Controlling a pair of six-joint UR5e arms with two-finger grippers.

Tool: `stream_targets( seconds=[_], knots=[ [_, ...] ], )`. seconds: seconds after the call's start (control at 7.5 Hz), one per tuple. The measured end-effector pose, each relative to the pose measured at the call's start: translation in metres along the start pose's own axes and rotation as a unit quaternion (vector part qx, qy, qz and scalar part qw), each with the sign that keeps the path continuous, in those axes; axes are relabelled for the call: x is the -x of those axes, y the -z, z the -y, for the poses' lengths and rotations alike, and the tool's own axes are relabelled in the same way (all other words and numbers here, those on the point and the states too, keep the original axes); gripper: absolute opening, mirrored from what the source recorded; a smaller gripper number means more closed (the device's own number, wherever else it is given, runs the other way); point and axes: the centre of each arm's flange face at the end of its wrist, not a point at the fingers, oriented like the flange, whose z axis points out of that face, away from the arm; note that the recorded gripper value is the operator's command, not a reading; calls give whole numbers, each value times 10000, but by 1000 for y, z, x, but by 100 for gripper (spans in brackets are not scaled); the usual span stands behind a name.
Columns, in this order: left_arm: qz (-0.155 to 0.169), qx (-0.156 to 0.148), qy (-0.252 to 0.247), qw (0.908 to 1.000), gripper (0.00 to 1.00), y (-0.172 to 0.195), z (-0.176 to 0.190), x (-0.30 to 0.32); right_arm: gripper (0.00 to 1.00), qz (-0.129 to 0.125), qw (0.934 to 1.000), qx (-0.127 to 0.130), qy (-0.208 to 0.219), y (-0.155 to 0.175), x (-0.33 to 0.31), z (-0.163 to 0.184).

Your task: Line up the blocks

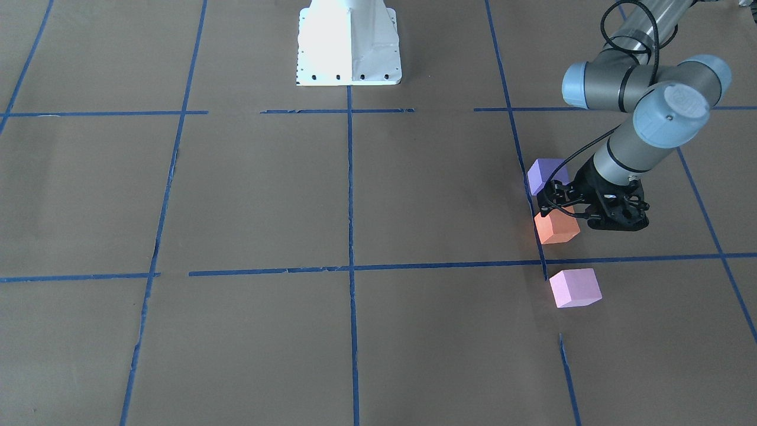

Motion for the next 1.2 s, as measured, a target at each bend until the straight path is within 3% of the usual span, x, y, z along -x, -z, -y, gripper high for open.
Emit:
stream_targets(
  seconds=[0.27, 0.53, 0.93, 1.2],
  knots=[
    [251, -279, -344, 9987, 100, 48, 3, 93, 100, 0, 10000, 0, 2, 0, 0, 0],
    [424, -290, -329, 9981, 100, 68, -22, 177, 100, 0, 10000, 1, 2, 0, 0, 0],
    [556, 105, -464, 9973, 100, 47, -61, 260, 100, 0, 10000, 0, 3, 0, 0, 0],
    [333, 251, -400, 9983, 100, 42, -75, 314, 100, 0, 10000, -1, 3, 0, 0, 0]
  ],
)
